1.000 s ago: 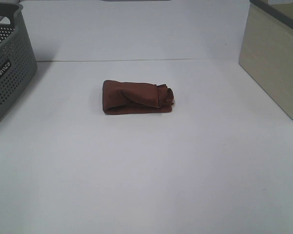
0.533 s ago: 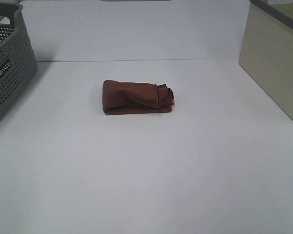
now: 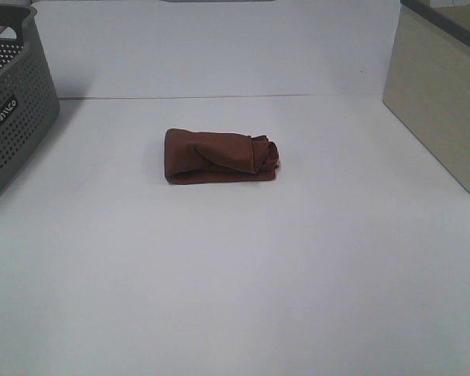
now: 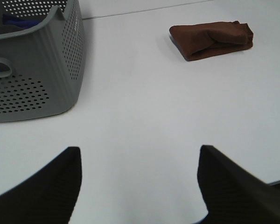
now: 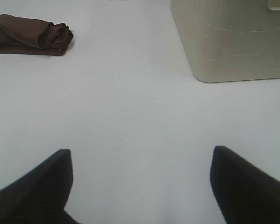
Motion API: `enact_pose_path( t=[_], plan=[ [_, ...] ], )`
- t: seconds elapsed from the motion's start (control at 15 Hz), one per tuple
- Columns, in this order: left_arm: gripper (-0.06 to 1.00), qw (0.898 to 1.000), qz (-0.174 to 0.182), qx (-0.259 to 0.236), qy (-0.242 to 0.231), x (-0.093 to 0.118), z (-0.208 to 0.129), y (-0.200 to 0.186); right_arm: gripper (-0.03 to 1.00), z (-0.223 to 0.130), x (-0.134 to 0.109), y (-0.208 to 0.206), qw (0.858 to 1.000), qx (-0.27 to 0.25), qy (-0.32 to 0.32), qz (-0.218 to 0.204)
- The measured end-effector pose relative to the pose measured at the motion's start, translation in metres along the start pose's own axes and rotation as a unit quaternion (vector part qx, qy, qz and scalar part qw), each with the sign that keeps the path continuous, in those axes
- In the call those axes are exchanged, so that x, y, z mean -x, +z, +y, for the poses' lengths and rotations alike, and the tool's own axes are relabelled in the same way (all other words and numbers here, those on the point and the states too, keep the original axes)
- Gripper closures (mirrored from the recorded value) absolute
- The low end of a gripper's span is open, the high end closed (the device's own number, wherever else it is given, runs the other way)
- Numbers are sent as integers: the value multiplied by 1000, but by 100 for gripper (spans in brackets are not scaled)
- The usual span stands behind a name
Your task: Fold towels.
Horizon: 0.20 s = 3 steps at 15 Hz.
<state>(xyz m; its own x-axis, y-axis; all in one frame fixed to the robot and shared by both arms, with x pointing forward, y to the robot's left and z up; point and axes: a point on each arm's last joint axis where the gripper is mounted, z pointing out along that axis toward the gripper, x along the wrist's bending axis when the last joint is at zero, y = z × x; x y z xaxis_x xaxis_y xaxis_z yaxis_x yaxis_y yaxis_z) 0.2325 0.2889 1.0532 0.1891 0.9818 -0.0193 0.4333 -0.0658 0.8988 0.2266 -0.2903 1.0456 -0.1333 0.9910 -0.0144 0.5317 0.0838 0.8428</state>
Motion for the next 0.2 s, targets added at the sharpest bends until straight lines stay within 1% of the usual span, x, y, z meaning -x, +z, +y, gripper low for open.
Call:
enact_pose_path(
  t=[0.2],
  plan=[
    [27, 1000, 0, 0, 0, 0, 0, 0, 20, 0, 0, 0, 1000, 0, 0, 0]
  ],
)
